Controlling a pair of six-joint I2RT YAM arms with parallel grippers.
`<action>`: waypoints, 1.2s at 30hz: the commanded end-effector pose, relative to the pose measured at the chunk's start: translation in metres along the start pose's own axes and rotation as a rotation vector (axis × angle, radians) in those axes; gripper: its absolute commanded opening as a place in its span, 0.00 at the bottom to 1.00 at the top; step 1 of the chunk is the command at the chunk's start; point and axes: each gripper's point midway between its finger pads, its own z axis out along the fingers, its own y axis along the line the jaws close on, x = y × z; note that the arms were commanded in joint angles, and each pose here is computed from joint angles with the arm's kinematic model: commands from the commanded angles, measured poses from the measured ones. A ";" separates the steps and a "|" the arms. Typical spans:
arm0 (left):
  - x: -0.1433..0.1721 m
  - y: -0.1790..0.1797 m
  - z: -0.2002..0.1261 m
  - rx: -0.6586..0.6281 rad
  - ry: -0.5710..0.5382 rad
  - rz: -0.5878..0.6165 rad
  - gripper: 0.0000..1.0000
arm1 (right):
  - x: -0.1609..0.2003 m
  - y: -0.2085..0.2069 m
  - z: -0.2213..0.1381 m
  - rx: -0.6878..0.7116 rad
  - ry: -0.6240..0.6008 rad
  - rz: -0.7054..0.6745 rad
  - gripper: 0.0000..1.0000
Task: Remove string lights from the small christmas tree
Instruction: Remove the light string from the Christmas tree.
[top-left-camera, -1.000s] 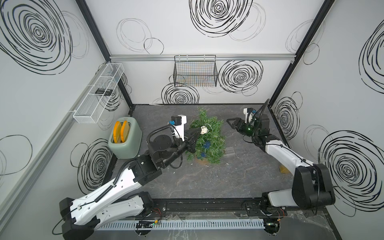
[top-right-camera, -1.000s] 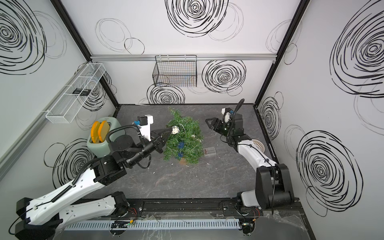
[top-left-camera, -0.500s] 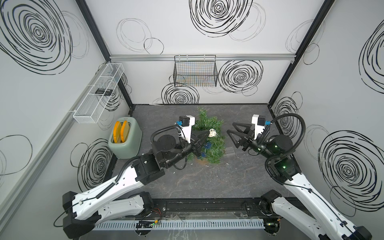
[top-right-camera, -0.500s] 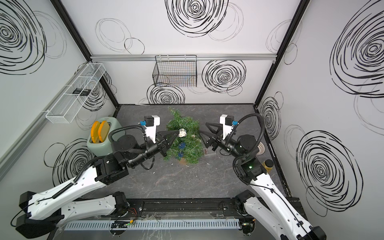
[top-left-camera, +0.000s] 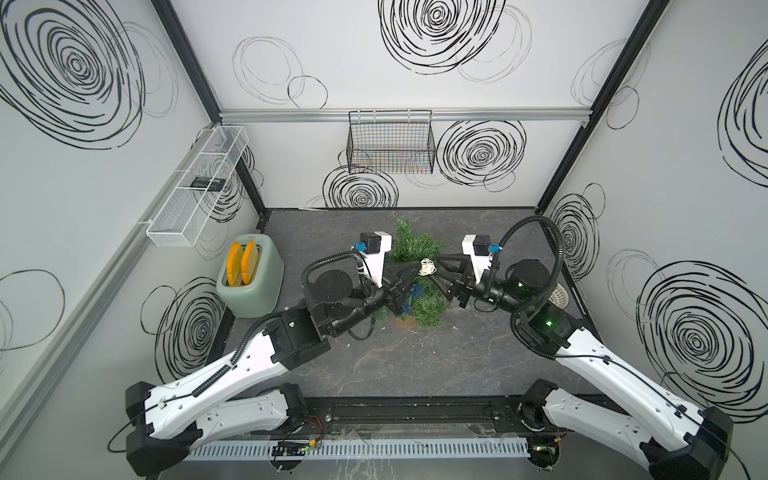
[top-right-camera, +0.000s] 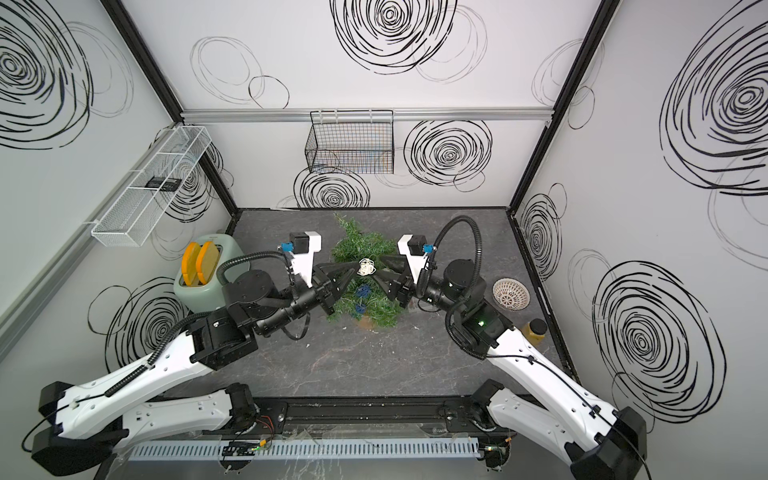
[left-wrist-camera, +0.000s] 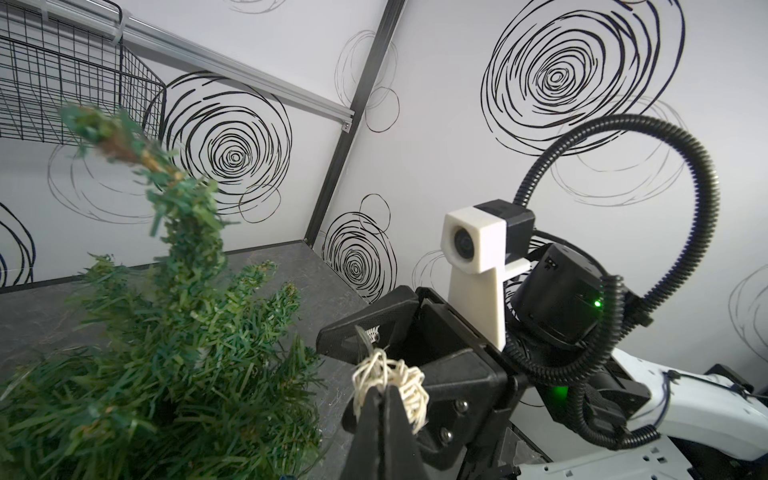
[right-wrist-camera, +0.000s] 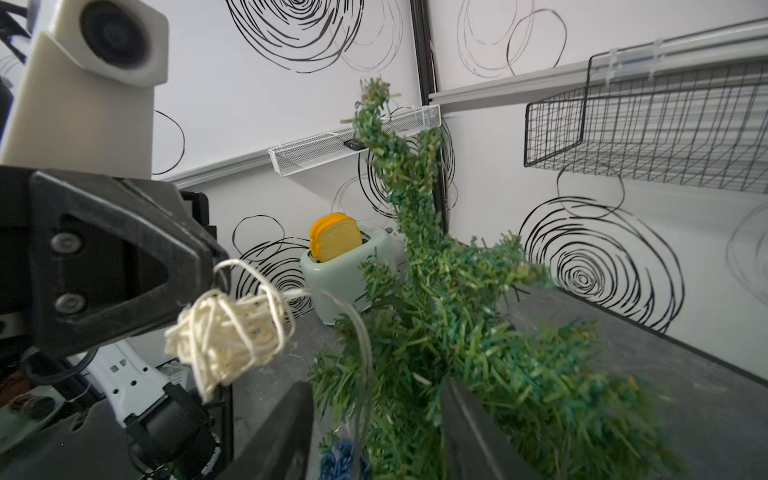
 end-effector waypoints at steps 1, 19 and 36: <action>-0.026 -0.014 -0.009 0.045 -0.079 -0.001 0.00 | -0.019 0.010 0.000 -0.011 -0.043 -0.040 0.40; -0.047 0.012 -0.052 -0.051 -0.245 -0.032 0.96 | -0.071 0.009 -0.043 0.153 -0.200 -0.060 0.00; -0.053 0.053 -0.087 -0.192 -0.310 -0.001 0.96 | -0.094 -0.129 -0.086 0.621 -0.291 0.096 0.00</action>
